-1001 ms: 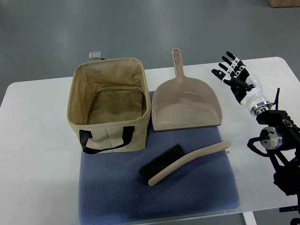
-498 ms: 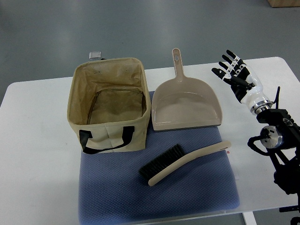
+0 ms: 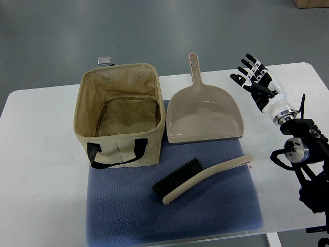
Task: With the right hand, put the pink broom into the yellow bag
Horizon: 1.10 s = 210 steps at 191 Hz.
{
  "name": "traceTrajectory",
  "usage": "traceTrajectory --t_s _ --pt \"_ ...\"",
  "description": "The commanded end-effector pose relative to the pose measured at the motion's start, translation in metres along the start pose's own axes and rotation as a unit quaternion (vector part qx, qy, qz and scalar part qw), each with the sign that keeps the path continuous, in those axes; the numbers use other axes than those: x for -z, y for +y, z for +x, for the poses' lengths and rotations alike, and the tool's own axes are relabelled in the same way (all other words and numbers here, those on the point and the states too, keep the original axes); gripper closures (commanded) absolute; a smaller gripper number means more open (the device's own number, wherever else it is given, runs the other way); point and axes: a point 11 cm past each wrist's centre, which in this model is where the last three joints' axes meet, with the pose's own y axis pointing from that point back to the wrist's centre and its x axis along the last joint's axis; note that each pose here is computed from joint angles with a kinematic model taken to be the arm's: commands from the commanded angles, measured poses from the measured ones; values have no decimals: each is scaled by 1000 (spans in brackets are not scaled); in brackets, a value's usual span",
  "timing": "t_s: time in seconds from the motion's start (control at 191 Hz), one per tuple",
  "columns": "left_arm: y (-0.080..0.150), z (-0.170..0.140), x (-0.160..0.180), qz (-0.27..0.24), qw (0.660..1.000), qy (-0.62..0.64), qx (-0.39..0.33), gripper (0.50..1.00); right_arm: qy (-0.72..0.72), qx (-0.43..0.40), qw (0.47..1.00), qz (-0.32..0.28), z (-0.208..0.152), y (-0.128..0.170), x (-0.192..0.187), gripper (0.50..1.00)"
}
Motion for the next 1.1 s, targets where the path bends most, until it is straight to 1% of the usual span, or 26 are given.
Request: traceTrajectory --t_s 0.0,0.115,0.246,0.472,0.98,1.096 --pt "0 0 0 -1 1000 0 0 500 0 1 1000 -1 0 0 0 572" --pt "0 0 -1 0 1000 0 0 500 0 4 1000 0 0 0 1 572" --pt "0 0 -1 0 1000 0 0 500 -2 26 1000 1 -4 0 1 570" --pt "0 0 0 0 1000 0 1 500 -2 27 1000 14 -5 0 4 572" --pt "0 0 0 -1 1000 0 0 500 10 34 999 3 -3 2 3 572" --pt "0 0 0 0 1000 0 0 500 28 67 997 -7 -4 5 3 570"
